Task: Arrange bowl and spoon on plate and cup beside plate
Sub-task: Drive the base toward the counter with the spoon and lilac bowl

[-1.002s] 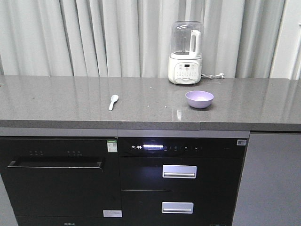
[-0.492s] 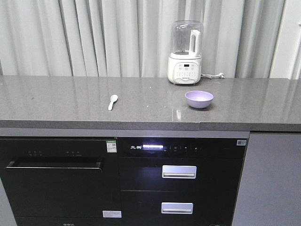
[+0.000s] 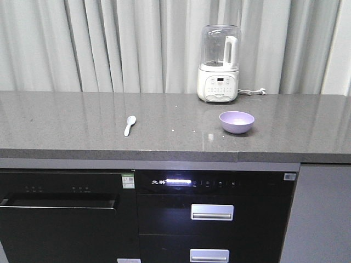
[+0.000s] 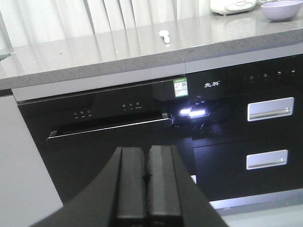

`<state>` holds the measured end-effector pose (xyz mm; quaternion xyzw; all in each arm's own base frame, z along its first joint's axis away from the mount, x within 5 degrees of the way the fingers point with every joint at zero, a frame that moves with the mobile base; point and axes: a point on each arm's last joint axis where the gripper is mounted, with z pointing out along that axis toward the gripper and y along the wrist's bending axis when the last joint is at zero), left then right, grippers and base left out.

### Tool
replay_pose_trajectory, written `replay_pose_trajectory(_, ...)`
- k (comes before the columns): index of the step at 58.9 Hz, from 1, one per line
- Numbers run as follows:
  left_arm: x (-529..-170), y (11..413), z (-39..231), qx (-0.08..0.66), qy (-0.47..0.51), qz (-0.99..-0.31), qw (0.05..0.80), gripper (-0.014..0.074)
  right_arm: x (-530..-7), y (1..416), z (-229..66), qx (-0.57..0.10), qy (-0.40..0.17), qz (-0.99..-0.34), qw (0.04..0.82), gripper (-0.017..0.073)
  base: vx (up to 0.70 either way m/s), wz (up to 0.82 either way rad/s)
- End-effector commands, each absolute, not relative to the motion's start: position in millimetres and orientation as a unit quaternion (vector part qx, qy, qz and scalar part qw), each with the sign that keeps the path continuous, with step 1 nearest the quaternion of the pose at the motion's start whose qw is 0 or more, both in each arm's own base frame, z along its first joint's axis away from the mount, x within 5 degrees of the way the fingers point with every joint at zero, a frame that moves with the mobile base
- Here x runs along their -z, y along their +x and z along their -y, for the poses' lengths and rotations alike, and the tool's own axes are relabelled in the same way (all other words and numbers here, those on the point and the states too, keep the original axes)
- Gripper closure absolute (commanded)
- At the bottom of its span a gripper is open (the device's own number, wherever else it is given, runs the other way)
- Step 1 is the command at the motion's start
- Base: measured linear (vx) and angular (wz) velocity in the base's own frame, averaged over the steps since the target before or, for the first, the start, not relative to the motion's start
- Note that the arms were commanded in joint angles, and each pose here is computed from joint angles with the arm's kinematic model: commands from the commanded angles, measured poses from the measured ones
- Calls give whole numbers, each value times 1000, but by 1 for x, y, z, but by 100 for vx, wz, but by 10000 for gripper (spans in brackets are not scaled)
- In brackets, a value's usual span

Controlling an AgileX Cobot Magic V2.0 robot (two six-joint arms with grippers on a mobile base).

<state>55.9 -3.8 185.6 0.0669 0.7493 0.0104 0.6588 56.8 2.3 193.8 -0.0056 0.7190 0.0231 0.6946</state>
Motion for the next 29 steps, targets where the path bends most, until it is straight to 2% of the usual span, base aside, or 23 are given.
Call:
replay_pose_trajectory(1, -202, 55, 4, -3, 61, -712, 699, 600, -200, 57, -2, -15, -11, -692, 721, 568, 22, 6)
replay_pose_trajectory(29, -202, 55, 4, -3, 60, -713, 698, 600, -200, 57, -2, -15, -11, -692, 721, 568, 26, -4)
